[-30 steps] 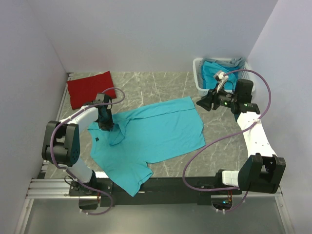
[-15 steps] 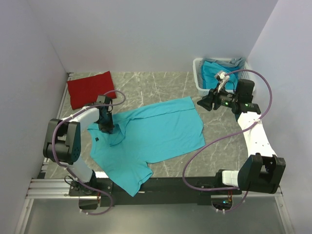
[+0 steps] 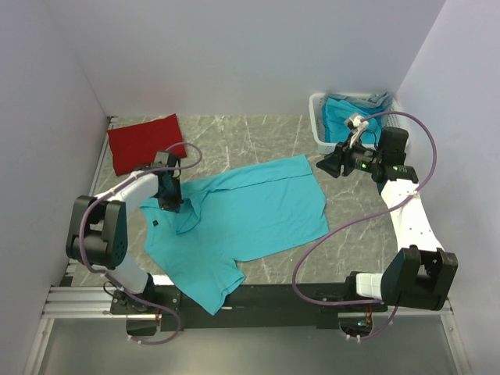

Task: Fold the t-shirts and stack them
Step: Fold the tshirt

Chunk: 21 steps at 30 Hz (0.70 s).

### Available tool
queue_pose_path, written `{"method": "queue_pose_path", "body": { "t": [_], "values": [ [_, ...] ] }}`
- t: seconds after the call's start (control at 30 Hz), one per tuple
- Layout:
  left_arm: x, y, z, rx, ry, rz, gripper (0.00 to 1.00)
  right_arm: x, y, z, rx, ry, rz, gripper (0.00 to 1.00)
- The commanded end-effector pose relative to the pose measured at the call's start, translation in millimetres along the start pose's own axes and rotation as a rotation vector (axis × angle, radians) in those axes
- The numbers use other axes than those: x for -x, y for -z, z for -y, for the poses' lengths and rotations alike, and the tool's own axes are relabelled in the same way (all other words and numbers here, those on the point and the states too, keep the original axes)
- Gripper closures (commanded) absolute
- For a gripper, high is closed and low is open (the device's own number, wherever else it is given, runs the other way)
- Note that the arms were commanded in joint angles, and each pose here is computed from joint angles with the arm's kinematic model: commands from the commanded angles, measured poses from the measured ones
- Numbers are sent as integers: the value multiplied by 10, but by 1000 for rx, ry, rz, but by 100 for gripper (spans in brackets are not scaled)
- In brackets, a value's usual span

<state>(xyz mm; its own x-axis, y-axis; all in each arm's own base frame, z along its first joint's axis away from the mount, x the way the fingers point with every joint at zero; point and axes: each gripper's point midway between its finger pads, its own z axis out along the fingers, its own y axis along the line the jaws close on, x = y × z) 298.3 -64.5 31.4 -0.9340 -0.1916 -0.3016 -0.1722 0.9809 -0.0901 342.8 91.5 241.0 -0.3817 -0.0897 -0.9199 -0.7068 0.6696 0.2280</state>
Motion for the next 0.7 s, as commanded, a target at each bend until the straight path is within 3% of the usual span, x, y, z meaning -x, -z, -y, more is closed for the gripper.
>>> {"method": "queue_pose_path", "body": {
  "t": [0.0,0.33,0.47,0.67],
  "values": [
    [168,214,106,-35,-17,67,99,29,18,-17,9,5,18,46],
    [84,295,196,-64,-33,56,96,38,26,-23,10,7,21,46],
    [50,271,197,-63,-41,50,99,35,29,-14,9,5,21,46],
    [-16,353,472,-162,-73,45,99,35,32,-10,8,4,21,46]
  ]
}}
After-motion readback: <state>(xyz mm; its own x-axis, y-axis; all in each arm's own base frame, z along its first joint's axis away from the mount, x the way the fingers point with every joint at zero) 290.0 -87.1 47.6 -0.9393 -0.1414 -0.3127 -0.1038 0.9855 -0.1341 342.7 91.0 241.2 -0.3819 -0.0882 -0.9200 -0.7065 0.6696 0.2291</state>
